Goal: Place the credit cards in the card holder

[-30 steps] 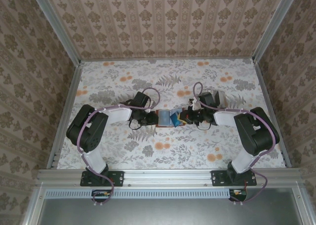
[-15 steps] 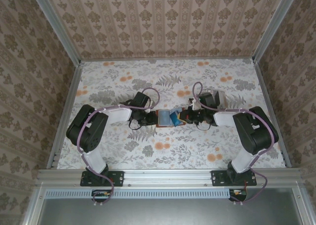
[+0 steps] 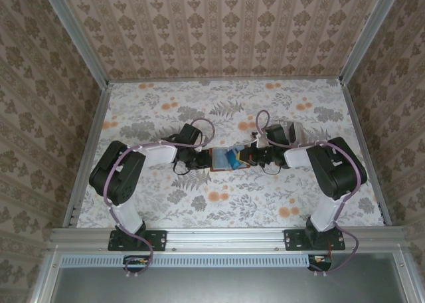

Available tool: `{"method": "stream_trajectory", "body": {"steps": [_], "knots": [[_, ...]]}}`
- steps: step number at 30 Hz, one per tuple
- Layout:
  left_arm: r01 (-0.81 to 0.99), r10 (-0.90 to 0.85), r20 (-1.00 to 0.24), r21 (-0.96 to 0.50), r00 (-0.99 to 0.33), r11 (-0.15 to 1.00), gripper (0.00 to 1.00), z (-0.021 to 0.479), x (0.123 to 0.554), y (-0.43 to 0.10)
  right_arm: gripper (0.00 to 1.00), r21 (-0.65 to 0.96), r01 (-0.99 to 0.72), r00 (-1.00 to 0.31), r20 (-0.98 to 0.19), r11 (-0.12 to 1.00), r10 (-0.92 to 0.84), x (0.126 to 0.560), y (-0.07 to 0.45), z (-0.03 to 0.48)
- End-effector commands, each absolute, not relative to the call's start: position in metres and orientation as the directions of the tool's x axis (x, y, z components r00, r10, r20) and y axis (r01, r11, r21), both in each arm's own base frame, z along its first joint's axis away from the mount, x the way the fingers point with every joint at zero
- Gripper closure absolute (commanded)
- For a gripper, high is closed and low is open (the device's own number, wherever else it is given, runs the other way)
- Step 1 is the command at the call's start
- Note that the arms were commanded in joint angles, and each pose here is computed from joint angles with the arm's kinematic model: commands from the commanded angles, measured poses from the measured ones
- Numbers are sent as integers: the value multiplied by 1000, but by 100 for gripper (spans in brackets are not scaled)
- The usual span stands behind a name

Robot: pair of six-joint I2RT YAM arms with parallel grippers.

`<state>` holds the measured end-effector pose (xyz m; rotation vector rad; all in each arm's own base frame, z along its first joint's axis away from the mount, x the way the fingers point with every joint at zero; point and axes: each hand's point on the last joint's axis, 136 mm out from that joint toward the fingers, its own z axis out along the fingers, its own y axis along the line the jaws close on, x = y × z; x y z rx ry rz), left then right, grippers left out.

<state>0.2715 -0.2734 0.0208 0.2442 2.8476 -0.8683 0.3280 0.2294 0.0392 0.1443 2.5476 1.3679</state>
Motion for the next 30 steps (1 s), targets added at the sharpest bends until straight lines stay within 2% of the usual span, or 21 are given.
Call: {"method": "stream_trajectory", "body": {"steps": [1, 7, 9, 20, 30], "knots": [[160, 110, -132, -478, -985, 864, 88, 8, 262, -255, 100, 835, -62, -963, -194, 547, 188, 336, 232, 39], [152, 105, -124, -468, -987, 870, 88, 7, 262, -249, 100, 815, -67, -951, -226, 576, 209, 348, 230, 36], [154, 108, -122, -468, -987, 870, 88, 7, 261, -249, 94, 808, -57, -947, -230, 587, 224, 350, 228, 33], [143, 104, -108, -476, -989, 867, 89, 1, 261, -251, 96, 813, -58, -949, -226, 579, 222, 357, 245, 30], [135, 104, -90, -480, -990, 867, 92, -3, 262, -254, 89, 806, -40, -951, -213, 591, 226, 352, 255, 25]]}}
